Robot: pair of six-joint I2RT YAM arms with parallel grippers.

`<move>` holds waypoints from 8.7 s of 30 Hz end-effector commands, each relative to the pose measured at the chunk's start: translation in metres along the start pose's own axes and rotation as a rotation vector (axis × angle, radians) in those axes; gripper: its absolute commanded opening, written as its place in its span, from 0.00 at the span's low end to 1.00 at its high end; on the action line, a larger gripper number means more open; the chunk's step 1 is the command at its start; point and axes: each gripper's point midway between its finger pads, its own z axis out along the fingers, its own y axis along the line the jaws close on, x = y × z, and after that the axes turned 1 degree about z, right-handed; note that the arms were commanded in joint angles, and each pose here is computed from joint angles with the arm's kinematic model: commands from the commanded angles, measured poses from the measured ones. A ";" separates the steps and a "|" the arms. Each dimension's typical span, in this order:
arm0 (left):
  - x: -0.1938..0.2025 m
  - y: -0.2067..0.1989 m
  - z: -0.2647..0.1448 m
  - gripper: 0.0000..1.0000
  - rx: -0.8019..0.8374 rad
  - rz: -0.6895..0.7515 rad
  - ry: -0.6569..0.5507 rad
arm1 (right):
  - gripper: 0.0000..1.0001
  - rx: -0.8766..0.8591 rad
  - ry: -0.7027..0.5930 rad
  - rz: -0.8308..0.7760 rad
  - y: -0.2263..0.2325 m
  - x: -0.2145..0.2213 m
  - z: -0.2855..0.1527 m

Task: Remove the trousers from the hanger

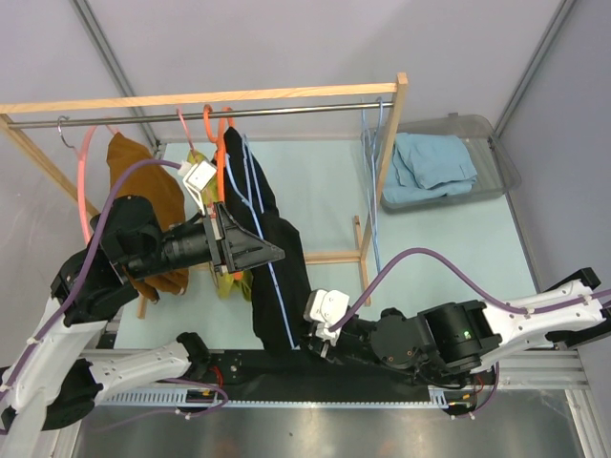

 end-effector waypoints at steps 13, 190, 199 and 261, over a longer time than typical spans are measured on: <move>-0.019 -0.052 -0.024 0.00 0.181 0.049 -0.076 | 0.19 0.123 -0.048 0.034 -0.019 -0.015 0.010; 0.043 0.084 0.006 0.01 -0.059 0.413 0.055 | 0.06 1.537 0.322 0.121 -0.665 0.157 -0.068; 0.040 0.095 0.006 0.00 -0.124 0.342 0.029 | 0.58 1.483 0.473 0.296 -0.669 0.215 -0.042; 0.001 0.062 0.018 0.00 -0.137 0.147 -0.084 | 0.78 0.060 -0.109 0.642 -0.158 -0.114 -0.146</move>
